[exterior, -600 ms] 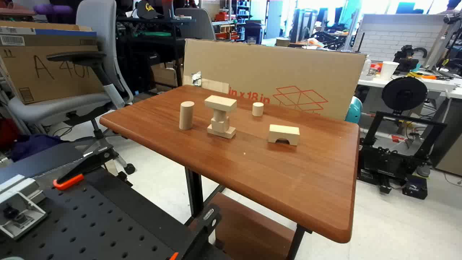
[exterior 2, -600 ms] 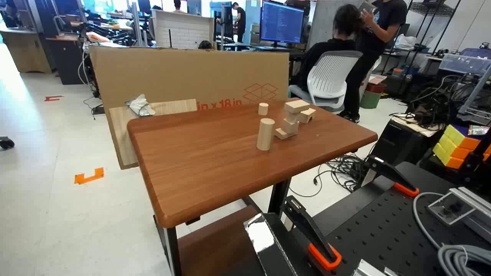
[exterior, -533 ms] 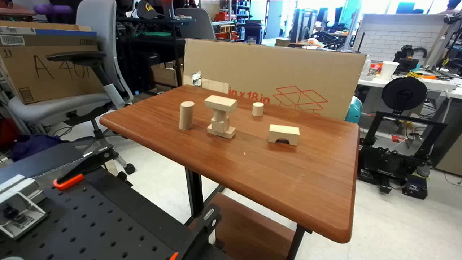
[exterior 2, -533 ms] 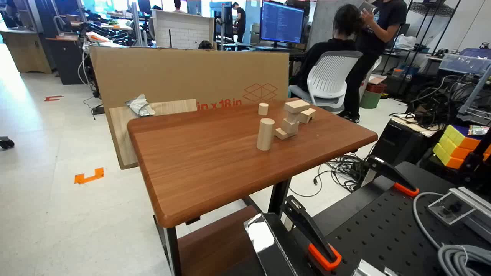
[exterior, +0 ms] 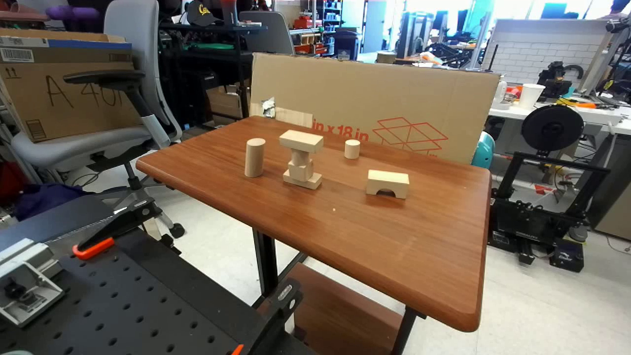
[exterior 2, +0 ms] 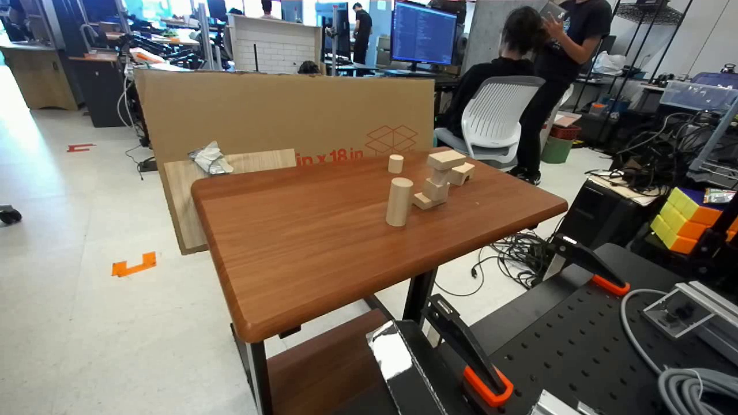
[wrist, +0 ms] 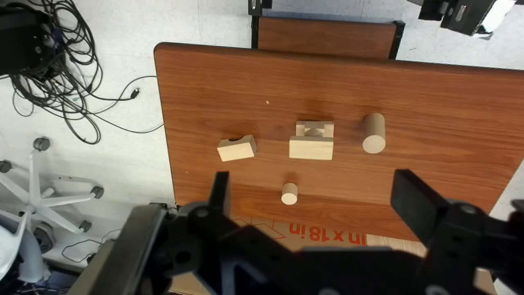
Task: Put the rectangular block on the table
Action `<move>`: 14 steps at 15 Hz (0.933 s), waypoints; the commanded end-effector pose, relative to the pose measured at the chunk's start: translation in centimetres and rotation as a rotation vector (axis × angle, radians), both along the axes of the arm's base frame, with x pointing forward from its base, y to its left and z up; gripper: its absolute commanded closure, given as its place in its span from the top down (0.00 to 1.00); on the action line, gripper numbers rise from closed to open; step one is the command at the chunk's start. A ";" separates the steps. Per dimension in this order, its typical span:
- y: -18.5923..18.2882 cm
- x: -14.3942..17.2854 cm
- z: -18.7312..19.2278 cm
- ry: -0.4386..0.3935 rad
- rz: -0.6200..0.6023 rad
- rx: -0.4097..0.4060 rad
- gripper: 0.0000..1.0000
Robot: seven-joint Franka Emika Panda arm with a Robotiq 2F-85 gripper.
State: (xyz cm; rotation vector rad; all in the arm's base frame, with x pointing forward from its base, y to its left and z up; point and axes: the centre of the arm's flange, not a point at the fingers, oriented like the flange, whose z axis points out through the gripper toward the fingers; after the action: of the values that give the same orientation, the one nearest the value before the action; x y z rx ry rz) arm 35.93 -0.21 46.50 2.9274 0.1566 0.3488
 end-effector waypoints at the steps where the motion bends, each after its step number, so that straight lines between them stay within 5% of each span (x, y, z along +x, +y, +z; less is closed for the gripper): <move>1: 0.0 0.0 0.0 0.000 0.000 0.000 1.00; 8: 0.0 0.0 0.0 0.000 0.000 0.000 1.00; 14: 1.9 4.8 -1.6 0.050 0.045 0.017 1.00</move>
State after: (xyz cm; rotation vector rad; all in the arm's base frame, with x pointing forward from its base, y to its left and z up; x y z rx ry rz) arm 37.24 0.52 45.38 2.9377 0.1907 0.3034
